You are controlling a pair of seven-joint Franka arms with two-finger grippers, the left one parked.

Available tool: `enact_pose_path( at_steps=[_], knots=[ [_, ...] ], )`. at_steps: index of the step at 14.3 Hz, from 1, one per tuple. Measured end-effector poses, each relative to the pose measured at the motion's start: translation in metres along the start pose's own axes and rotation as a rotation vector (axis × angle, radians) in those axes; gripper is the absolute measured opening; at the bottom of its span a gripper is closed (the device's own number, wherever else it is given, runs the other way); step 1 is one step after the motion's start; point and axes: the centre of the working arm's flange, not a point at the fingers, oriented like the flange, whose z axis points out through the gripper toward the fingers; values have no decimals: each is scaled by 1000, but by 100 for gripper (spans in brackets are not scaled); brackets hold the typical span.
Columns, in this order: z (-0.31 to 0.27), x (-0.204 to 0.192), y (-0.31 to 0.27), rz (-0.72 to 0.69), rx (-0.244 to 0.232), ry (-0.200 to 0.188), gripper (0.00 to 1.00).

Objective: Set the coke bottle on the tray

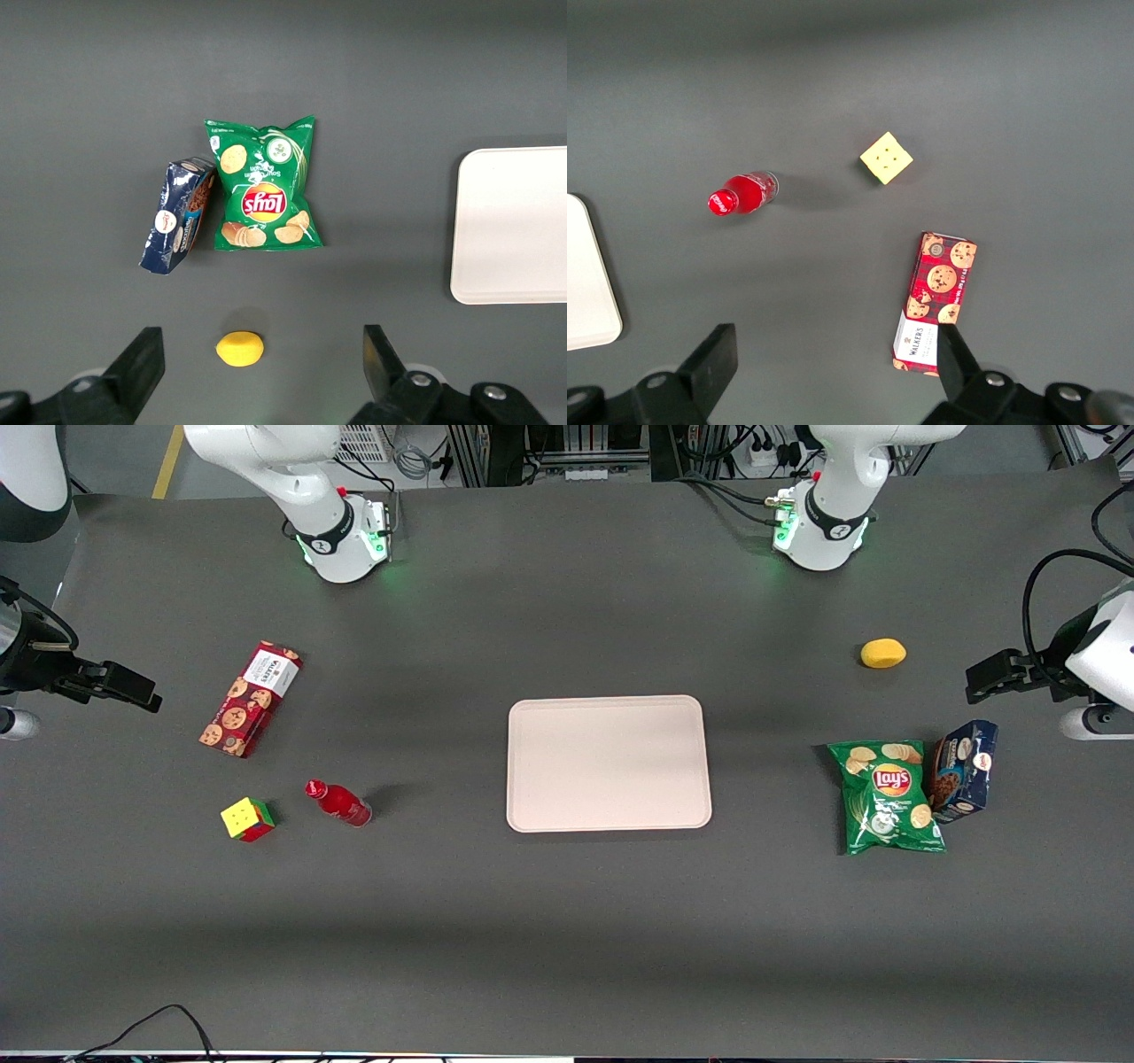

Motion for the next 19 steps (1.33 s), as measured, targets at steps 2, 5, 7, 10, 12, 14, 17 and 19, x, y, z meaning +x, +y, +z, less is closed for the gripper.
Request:
enact_pose_path(
  at_steps=[2, 5, 7, 10, 12, 14, 17, 19],
  knots=[
    [0, 0, 0, 0, 0, 0, 100],
    [0, 0, -1, -2, -1, 0, 100],
    [0, -1, -6, -11, -1, 1, 100],
    [-1, -2, -14, -26, -1, 2, 100],
    [-2, -4, -29, -53, -2, 4, 100],
    [-3, -11, -59, -108, -5, -3, 100],
    [-3, -27, -109, -241, -13, -20, 100],
    [0, -32, -125, -279, -16, -29, 100]
  ],
)
